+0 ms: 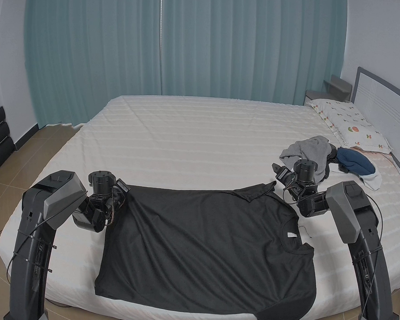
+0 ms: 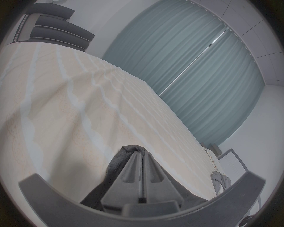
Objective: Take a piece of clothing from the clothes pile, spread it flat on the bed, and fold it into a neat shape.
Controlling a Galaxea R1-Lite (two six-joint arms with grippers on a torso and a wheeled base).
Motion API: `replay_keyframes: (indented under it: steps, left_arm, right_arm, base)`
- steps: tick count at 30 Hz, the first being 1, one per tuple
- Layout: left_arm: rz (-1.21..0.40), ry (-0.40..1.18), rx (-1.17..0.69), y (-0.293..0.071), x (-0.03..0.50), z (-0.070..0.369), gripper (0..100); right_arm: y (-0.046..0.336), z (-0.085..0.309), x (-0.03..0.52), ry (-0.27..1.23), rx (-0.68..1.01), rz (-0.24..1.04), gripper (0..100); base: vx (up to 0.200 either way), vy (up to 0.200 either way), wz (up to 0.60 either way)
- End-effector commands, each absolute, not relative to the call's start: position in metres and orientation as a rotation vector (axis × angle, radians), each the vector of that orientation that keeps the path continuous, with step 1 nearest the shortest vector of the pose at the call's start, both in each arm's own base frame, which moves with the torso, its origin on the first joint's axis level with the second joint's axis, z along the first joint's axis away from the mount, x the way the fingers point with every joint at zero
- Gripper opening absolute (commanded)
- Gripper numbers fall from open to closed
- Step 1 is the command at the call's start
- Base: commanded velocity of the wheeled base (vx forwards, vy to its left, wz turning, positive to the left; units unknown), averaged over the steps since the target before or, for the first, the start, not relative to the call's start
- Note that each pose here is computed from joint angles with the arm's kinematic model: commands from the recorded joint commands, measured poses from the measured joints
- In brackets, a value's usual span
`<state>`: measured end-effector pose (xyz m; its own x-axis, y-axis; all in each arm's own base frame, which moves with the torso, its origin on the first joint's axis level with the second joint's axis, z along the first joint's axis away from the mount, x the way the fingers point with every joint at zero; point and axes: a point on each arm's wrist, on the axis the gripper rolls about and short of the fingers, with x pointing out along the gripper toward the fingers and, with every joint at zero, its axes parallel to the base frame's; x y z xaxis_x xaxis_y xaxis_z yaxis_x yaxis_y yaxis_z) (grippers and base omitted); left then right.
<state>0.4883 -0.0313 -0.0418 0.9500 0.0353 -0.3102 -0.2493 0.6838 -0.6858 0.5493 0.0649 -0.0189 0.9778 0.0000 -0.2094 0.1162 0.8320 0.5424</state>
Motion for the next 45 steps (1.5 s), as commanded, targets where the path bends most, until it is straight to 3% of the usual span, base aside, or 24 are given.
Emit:
replay_keyframes:
  steps: [1, 9, 15, 45]
  left_arm:
    - [0.164, 0.29, -0.804, -0.032, 0.489, -0.043, 0]
    - [0.164, 0.29, -0.804, -0.032, 0.489, -0.043, 0]
    - [0.165, 0.29, -0.804, -0.03, 0.489, -0.043, 0]
    - [0.165, 0.295, -0.798, -0.031, 0.49, -0.044, 0]
  right_arm:
    - [0.044, -0.009, 0.532, 0.269, 0.574, -0.079, 100]
    - [0.027, -0.022, 0.503, 0.434, 0.53, 0.002, 100]
    - [0.027, -0.039, 0.501, 0.428, 0.463, 0.019, 100]
    - [0.051, -0.048, 0.487, 0.463, 0.379, 0.093, 100]
  base:
    - [0.0, 0.0, 0.0]
    - [0.0, 0.0, 0.0]
    - [0.0, 0.0, 0.0]
    - [0.0, 0.0, 0.0]
